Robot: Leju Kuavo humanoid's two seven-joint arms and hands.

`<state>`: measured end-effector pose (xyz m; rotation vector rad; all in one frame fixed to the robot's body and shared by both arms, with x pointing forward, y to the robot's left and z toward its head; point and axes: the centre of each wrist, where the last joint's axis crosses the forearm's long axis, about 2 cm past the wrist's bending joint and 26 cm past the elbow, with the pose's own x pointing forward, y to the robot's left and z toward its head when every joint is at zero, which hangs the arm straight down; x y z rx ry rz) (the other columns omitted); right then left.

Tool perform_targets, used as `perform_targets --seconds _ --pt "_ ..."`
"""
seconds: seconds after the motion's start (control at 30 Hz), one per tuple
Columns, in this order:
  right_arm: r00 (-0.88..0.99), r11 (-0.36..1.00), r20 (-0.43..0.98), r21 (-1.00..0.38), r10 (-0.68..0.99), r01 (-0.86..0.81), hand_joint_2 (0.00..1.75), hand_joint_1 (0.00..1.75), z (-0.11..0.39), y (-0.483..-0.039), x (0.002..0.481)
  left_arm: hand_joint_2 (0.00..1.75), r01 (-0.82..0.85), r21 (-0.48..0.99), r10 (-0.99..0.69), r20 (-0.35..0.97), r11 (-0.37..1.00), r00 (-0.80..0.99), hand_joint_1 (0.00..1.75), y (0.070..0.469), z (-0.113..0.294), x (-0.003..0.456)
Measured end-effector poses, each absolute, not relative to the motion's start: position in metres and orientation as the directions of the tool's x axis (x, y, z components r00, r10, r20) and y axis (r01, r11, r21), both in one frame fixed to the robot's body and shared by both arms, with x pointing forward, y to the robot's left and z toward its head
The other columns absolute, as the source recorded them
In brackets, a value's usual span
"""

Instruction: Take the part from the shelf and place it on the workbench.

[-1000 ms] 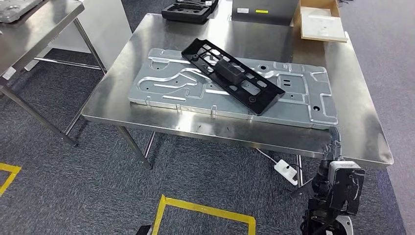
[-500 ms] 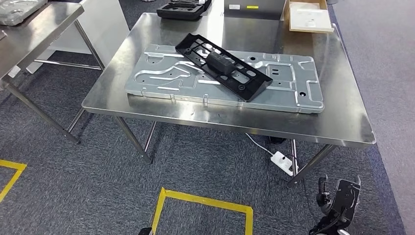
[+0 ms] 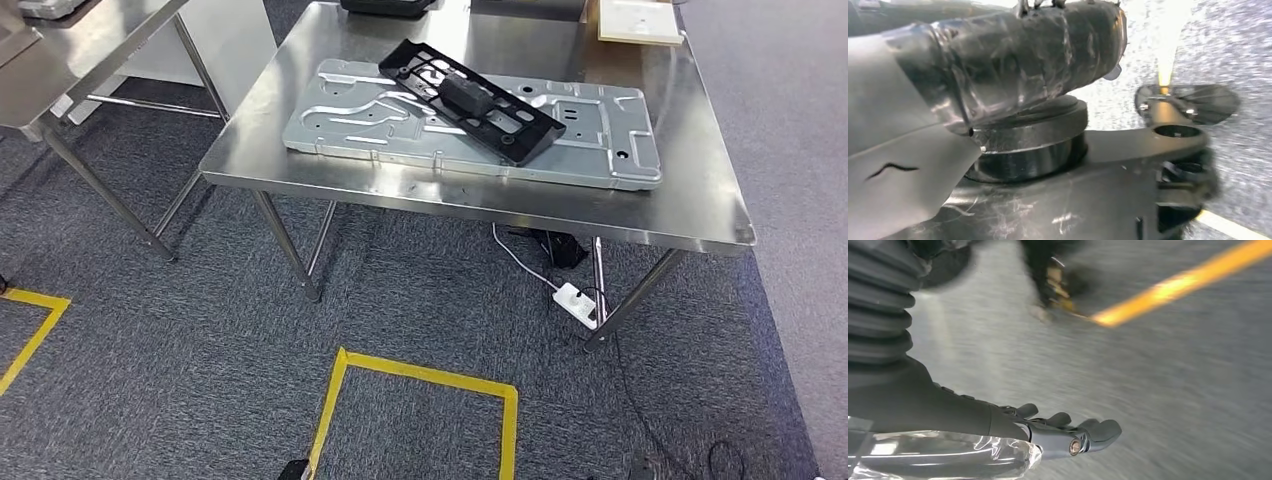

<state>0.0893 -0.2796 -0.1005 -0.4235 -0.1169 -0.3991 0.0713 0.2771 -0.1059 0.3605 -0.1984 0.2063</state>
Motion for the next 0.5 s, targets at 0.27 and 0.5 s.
perform_targets --seconds 0.27,0.5 --pt "0.944 0.919 0.133 -0.22 -0.303 0.326 0.0 0.0 -0.103 -0.254 0.083 0.0 -0.218 0.316 0.147 0.235 0.923 0.961 0.0 0.277 -0.106 0.071" --pt "0.959 0.937 0.128 -0.216 -0.252 0.275 0.0 0.0 -0.103 -0.25 0.078 0.0 -0.223 0.317 0.139 0.267 0.922 0.954 0.0 0.277 -0.106 0.07"
